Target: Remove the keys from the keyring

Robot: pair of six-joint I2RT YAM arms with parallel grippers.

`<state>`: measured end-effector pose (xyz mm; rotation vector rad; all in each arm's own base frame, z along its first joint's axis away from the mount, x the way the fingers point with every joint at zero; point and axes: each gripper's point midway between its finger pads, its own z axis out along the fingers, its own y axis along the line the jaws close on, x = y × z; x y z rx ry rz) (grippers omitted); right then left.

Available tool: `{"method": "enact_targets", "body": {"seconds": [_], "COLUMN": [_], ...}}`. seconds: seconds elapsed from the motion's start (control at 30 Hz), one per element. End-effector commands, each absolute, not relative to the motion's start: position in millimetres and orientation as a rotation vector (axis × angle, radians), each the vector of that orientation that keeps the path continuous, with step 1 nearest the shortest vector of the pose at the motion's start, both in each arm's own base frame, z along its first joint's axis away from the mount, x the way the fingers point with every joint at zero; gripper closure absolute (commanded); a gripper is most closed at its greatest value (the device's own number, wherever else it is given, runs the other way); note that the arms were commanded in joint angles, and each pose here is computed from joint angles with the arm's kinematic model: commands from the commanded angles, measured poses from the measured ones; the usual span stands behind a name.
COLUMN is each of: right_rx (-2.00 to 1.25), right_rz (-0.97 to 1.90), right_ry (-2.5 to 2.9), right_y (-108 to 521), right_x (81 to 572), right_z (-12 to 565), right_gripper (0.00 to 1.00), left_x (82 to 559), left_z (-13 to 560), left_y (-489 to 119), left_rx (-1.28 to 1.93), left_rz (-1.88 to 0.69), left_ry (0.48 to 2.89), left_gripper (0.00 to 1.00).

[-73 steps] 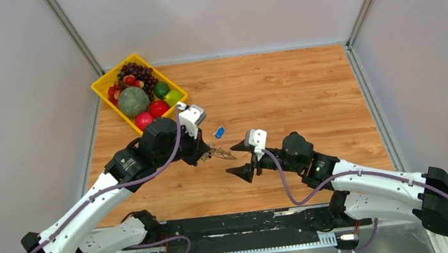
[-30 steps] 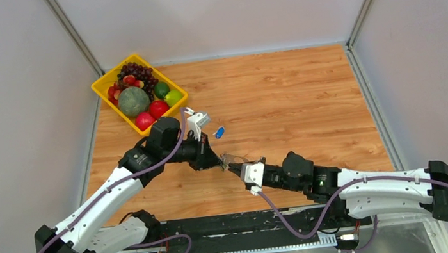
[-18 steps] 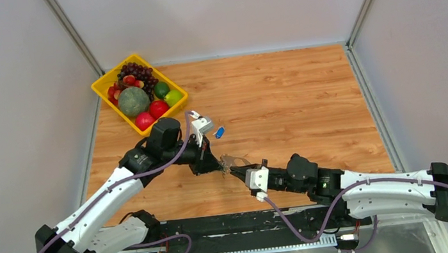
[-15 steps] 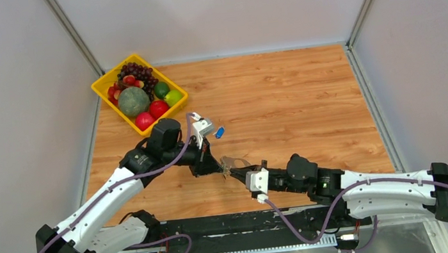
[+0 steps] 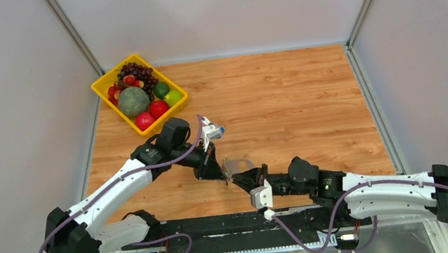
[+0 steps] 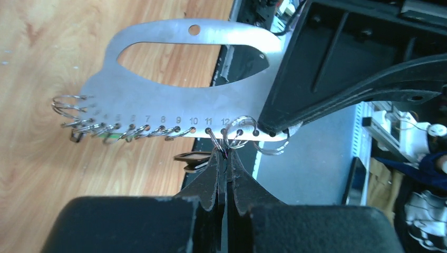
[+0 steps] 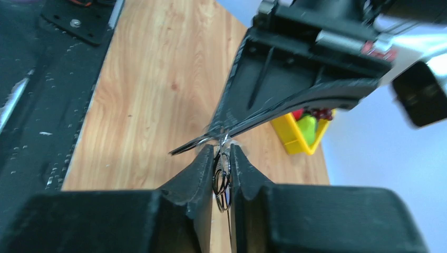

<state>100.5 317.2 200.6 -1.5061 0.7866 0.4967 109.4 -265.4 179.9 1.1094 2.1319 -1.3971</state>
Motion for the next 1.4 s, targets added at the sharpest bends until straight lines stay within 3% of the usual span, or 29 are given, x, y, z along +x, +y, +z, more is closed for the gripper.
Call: {"method": "enact_targets", "body": {"seconds": [0.0, 0.07, 0.1, 0.3, 0.47, 0.8, 1.07, 1.37], "right_rx": [-1.256, -1.223, -1.196, -1.050, -0.980, -0.940, -1.048, -1.047], "right_rz": [0.371, 0.376, 0.376, 0.436, 0.533, 0.929, 1.088, 0.989], "right_ry": [0.596, 0.632, 0.659, 0.814, 0.859, 0.931, 1.174, 1.283], "right_y": [318, 316, 313, 288, 272, 274, 303, 306], "right_x": [122, 127, 132, 145, 135, 91, 80, 97], "right_z": [293, 294, 294, 295, 303, 305, 270, 242], "right_gripper": [0.70, 0.51, 0.47, 0.40, 0.45, 0.69, 0.67, 0.66], "left_x": [81, 86, 91, 120, 138, 158, 189, 190], "left_z": [197, 198, 200, 206, 215, 225, 232, 240], "left_y": [-274, -277, -279, -295, -301, -302, -295, -292], "left_rx": [1.230, 1.202, 1.177, 0.932, 0.786, 0.402, 0.162, 0.160], "left_rz": [-1.624, -1.620, -1.604, -1.634, -1.691, -1.818, -1.677, -1.636], "left_ry": [2.093, 2.121, 2.137, 2.220, 2.225, 2.284, 2.295, 2.281], "left_gripper": [1.00, 1.00, 1.00, 1.00, 1.00, 1.00, 1.00, 1.00]}}
